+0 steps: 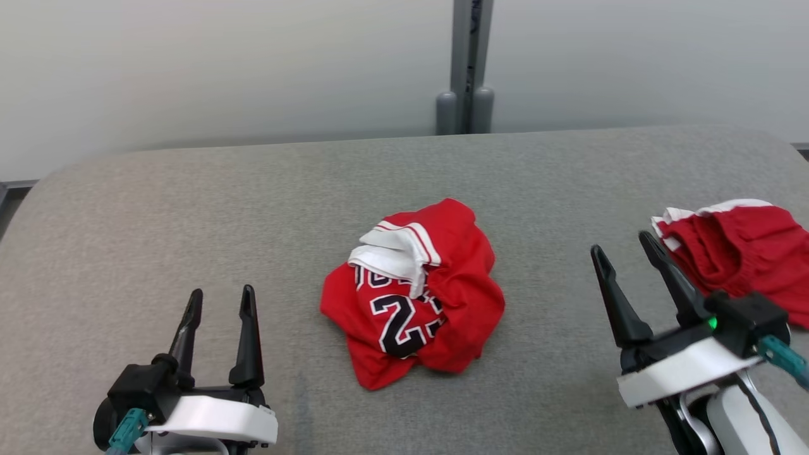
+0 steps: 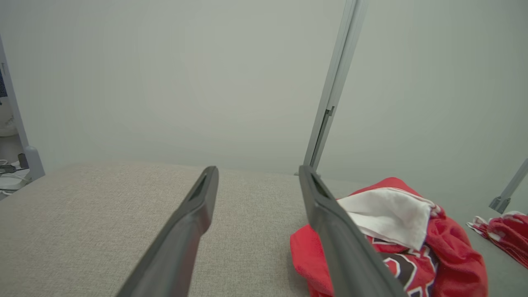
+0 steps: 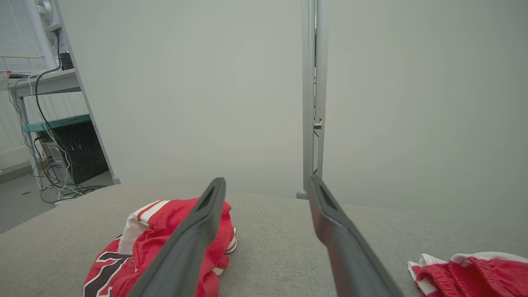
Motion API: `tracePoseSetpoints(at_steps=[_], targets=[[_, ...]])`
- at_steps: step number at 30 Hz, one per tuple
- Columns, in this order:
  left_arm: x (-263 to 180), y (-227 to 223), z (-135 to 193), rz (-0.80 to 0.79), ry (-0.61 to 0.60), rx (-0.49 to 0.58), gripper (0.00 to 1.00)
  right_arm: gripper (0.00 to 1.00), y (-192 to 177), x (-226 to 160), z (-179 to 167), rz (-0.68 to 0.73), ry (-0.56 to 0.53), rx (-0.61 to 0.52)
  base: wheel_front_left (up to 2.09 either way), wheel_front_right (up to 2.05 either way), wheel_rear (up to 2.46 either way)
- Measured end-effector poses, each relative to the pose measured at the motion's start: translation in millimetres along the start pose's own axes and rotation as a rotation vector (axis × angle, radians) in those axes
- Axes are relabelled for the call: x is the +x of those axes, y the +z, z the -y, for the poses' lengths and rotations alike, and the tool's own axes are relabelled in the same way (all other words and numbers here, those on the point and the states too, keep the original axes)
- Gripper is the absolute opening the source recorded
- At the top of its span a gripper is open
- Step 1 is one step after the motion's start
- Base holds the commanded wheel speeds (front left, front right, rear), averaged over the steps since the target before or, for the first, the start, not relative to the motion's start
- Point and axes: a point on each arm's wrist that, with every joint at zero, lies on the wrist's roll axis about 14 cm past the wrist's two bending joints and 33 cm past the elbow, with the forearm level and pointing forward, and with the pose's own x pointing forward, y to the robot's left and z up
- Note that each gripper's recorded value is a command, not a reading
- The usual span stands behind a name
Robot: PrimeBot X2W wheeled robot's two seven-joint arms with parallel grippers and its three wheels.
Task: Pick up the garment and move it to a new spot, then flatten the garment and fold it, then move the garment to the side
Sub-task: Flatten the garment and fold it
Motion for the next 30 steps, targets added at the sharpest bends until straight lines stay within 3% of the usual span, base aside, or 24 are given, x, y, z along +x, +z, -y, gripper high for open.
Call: tracePoseSetpoints(at_steps=[6, 11, 18, 22, 27, 28, 29, 30], targets=[[-14, 4, -16, 0.006, 0.059, -0.034, 1.00, 1.00, 3, 43, -51, -0.040, 0.206, -0.017, 0.00, 0.00, 0.00], [-29, 7, -31, 0.013, 0.121, -0.057, 1.00, 1.00, -26, 70, -96, -0.221, 0.336, 0.006, 0.00, 0.00, 0.00], [-47, 13, -57, 0.030, 0.213, -0.053, 1.00, 1.00, -67, 90, -147, -0.458, 0.475, -0.063, 0.00, 0.00, 0.00], [-53, 14, -66, 0.031, 0.249, -0.049, 1.00, 1.00, -102, 93, -142, -0.666, 0.459, -0.137, 0.00, 0.00, 0.00], [-54, 15, -69, 0.033, 0.260, -0.047, 1.00, 1.00, -119, 90, -136, -0.785, 0.417, -0.144, 0.00, 0.00, 0.00], [-54, 15, -69, 0.032, 0.259, -0.047, 1.00, 0.44, -121, 90, -134, -0.793, 0.409, -0.146, 0.00, 0.00, 0.00], [-53, 15, -68, 0.032, 0.259, -0.047, 1.00, 0.07, -122, 89, -133, -0.796, 0.406, -0.148, 0.00, 0.00, 0.00], [-53, 15, -68, 0.031, 0.259, -0.047, 1.00, 0.00, -122, 89, -132, -0.793, 0.404, -0.147, 0.00, 0.00, 0.00]])
